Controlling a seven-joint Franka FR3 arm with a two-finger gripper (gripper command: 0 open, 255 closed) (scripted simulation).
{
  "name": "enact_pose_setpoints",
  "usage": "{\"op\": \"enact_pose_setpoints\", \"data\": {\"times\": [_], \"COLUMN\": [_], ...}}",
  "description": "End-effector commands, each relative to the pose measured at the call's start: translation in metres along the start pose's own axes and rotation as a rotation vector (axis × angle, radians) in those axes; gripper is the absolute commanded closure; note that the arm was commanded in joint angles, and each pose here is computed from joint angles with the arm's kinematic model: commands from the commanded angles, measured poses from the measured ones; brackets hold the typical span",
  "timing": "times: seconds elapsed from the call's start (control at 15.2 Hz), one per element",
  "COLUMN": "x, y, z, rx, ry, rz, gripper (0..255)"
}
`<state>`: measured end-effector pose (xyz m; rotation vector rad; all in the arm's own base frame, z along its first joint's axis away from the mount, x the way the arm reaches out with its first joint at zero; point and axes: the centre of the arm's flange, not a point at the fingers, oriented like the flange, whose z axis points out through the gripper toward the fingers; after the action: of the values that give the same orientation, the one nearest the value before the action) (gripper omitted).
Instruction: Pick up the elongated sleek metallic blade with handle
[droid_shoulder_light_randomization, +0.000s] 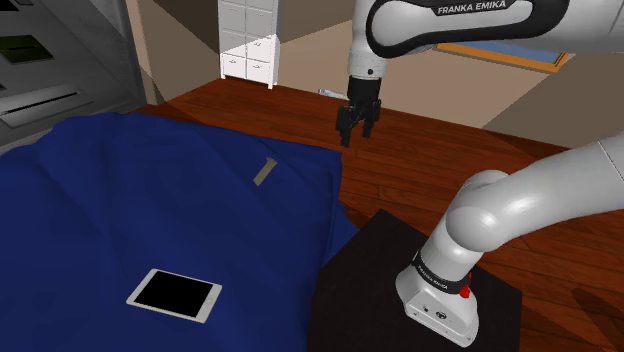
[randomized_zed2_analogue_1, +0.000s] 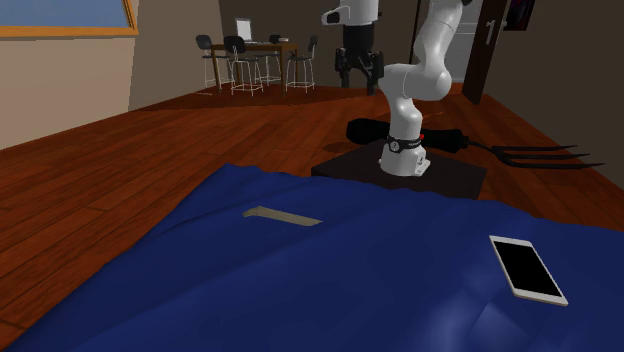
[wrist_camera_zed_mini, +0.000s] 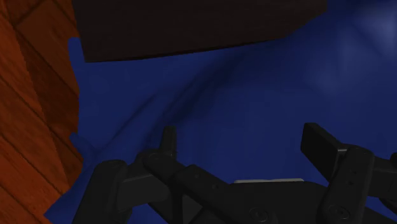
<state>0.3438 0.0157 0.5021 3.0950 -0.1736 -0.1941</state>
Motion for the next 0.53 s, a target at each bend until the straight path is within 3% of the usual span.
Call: {"op": "enact_pose_setpoints", "data": {"times": [0.0, 0.46], "x": [0.016, 0.079], "y": [-0.015, -0.06], "z": [0.011, 0.054], "rx": [0.006, 0.021], "ry": [0.006, 0.024], "rz": [0.078, 0.33], "gripper": [0, 0]}}
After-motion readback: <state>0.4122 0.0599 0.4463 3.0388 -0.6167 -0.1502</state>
